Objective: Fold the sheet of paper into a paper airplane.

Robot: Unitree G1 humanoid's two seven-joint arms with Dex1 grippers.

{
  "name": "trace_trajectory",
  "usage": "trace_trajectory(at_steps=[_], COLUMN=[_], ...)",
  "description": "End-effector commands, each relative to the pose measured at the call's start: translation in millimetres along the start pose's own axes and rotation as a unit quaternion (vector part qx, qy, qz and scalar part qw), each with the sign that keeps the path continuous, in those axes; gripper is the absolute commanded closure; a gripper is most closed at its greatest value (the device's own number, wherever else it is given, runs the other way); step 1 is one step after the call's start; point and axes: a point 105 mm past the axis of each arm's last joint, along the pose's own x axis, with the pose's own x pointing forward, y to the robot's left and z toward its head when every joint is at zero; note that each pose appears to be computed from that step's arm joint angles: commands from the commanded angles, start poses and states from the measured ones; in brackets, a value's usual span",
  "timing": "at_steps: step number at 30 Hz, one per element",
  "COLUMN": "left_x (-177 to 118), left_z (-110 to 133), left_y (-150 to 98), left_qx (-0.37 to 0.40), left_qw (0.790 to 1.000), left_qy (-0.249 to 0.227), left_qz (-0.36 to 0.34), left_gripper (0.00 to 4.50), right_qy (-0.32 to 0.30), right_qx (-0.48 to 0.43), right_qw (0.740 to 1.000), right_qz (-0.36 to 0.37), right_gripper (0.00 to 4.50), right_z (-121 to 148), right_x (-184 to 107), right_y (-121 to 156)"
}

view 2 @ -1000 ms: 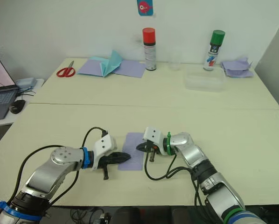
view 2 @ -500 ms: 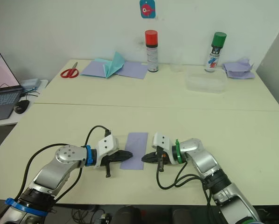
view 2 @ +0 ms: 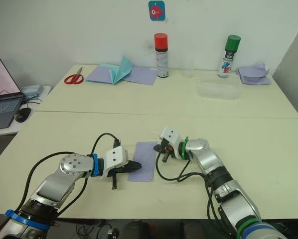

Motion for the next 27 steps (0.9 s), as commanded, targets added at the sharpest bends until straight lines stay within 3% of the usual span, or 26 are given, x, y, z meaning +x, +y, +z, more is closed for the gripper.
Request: trace_trajectory(at_steps=[1,7,12,21,27], left_x=[4.5,3.6,2.1,0.9,0.6], left_z=[-37.4,-36.7,-38.2,-39.0,-40.1], left_y=[-17.5,-15.0,-13.4,-12.1,-12.0], left_qx=[-0.038,-0.042,-0.042,-0.04,-0.04], left_qw=[0.996,0.996,0.996,0.996,0.996], left_qy=[0.071,0.068,0.071,0.075,0.077], left_qz=[-0.03,-0.026,-0.025,-0.026,-0.027], left_gripper=[4.5,4.5,4.5,4.5,4.5], right_qy=[-0.001,-0.081,-0.09,-0.055,-0.052], right_qx=[-0.011,-0.01,-0.046,-0.046,-0.086], right_qw=[0.999,0.996,0.991,0.994,0.995], right_qz=[-0.037,0.03,0.085,0.08,0.017], right_gripper=[4.48,4.48,4.48,4.48,4.48], right_z=[0.7,29.6,34.4,17.7,21.6], right_x=[-1.3,-3.2,-7.9,-8.5,-19.0], right_y=[-14.7,6.4,31.8,40.0,13.6])
